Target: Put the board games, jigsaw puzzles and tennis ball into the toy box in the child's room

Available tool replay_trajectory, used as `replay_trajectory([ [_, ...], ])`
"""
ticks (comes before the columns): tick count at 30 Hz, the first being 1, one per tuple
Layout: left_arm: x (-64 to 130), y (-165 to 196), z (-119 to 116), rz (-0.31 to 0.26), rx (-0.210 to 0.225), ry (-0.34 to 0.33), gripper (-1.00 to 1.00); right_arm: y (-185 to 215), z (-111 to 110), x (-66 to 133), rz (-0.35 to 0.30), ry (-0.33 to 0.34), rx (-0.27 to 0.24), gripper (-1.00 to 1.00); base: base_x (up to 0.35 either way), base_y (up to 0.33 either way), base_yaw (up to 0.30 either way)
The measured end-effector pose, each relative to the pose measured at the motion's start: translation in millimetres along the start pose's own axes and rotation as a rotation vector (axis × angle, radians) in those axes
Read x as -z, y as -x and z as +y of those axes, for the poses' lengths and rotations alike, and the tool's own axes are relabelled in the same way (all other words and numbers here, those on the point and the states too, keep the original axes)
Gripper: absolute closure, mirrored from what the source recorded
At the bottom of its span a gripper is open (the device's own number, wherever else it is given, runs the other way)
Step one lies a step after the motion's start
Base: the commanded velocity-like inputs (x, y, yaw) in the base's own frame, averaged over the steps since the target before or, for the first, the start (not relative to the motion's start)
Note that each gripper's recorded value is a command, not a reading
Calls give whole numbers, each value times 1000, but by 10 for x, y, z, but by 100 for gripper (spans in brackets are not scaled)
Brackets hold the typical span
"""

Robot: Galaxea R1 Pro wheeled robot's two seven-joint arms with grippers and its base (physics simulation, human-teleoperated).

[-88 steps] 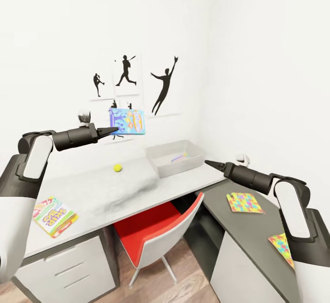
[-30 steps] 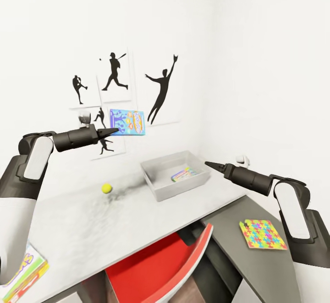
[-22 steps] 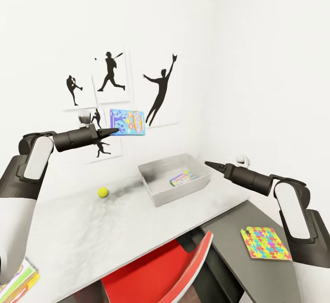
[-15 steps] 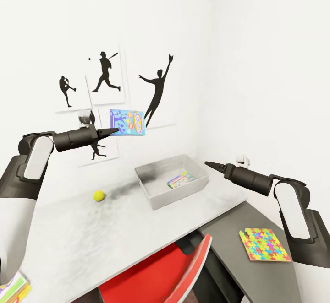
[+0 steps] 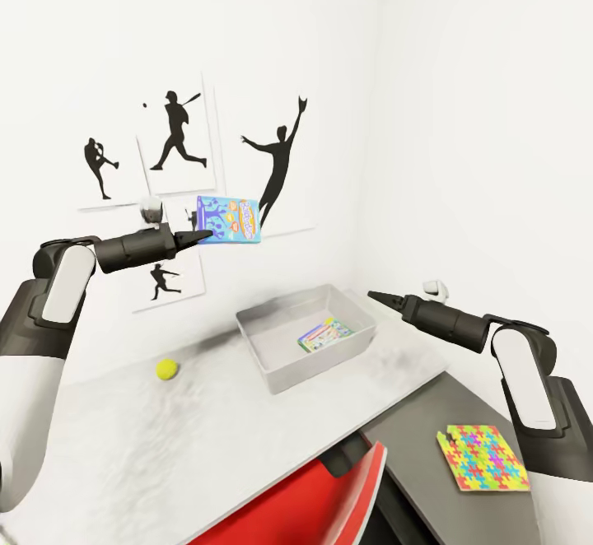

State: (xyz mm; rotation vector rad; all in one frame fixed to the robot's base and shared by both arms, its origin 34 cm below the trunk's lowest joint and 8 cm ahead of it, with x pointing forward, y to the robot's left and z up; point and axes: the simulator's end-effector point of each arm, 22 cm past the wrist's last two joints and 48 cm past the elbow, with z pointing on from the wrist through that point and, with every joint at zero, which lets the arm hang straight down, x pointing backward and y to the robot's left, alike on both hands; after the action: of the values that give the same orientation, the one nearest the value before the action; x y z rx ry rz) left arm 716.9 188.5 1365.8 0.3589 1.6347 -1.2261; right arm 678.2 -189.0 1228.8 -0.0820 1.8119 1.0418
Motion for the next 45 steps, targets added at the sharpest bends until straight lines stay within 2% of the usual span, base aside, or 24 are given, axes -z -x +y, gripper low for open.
replay_trajectory([
  [19,-39,-33,-37,10,-5,-8,100,-6,-12,-4,2,-3,-1,-100,82,-42,-6],
  [22,-91,-100,-53,31,-10,-9,100,-8,-17,-5,2,-6,-1,-100,1,-1,0],
  [29,-266,-378,-112,120,-29,-16,100,-9,-23,-5,3,-8,0,-100,0,0,0],
  [35,-386,-540,-390,176,-83,-76,100,-9,-26,-5,3,-9,0,-100,0,0,0],
  [40,-484,-701,-500,222,-98,-102,100,-11,-29,-6,3,-10,-1,-100,0,0,0],
  [45,-543,-769,-555,237,-100,-117,100,-11,-30,-6,3,-10,-1,-100,0,0,0],
])
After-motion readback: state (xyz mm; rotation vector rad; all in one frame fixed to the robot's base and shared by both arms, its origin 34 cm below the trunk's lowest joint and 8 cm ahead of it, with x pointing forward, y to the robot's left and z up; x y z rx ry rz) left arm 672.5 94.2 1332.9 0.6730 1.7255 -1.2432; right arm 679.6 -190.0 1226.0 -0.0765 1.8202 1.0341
